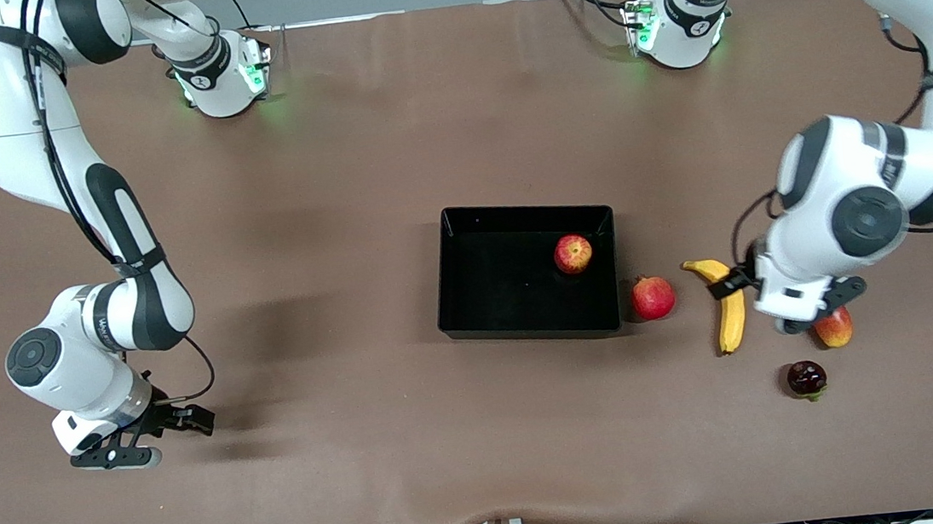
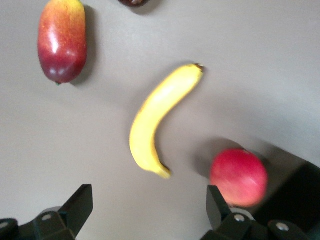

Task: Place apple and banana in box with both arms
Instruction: 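Release the apple into the box and move the left gripper to the banana, then grasp the yellow banana with the left gripper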

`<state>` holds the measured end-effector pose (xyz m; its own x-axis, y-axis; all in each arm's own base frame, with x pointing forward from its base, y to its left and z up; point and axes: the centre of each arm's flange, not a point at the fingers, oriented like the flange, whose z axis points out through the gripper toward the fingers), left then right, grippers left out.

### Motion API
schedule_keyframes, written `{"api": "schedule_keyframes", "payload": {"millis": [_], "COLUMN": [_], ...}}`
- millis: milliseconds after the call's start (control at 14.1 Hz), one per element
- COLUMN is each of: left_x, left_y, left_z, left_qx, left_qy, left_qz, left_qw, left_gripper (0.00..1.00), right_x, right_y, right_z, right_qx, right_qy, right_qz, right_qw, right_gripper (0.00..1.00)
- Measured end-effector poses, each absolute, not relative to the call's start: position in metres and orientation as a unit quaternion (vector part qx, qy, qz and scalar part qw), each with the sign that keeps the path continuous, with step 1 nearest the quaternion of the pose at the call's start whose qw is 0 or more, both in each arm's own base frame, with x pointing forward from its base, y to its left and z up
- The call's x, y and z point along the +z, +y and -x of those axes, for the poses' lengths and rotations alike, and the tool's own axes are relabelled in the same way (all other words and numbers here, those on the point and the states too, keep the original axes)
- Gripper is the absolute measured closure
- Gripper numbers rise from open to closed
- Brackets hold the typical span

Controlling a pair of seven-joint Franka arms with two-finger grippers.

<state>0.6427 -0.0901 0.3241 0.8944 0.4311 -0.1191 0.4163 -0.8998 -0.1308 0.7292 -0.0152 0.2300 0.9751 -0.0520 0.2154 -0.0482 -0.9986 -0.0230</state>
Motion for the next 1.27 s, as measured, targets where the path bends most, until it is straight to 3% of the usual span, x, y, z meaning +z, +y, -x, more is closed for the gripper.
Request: {"api": "schedule_keyframes", "payload": {"millis": [496, 566, 850, 920, 1274], "left_x": [0.201, 0.194, 0.187, 0.19, 0.258], "left_y": [-0.069, -0.066, -0.061, -0.061, -0.077], "left_z": [-0.61, -0.608, -0.608, -0.609, -0.621], "left_qx": [0.077, 0.08, 0.082, 0.079, 0.037], "left_qy": [-0.179, -0.177, -0.174, -0.175, -0.169], "left_qz": [0.979, 0.979, 0.979, 0.979, 0.982], "left_qw": [0.062, 0.063, 0.067, 0.067, 0.076], "left_gripper": [0.04, 0.07, 0.52, 0.58, 0.58], "right_x": [0.243, 0.245, 0.273, 0.283, 0.354], "right_y": [-0.029, -0.029, -0.03, -0.033, -0.042], "right_z": [-0.702, -0.698, -0.683, -0.679, -0.656], "right_qx": [-0.087, -0.08, -0.031, -0.017, 0.026], "right_qy": [0.015, 0.015, 0.016, 0.018, 0.022], "right_qz": [0.996, 0.997, 0.999, 1.0, 0.999], "right_qw": [0.009, 0.01, 0.017, 0.019, 0.03], "right_gripper": [0.0, 0.0, 0.0, 0.0, 0.0]}}
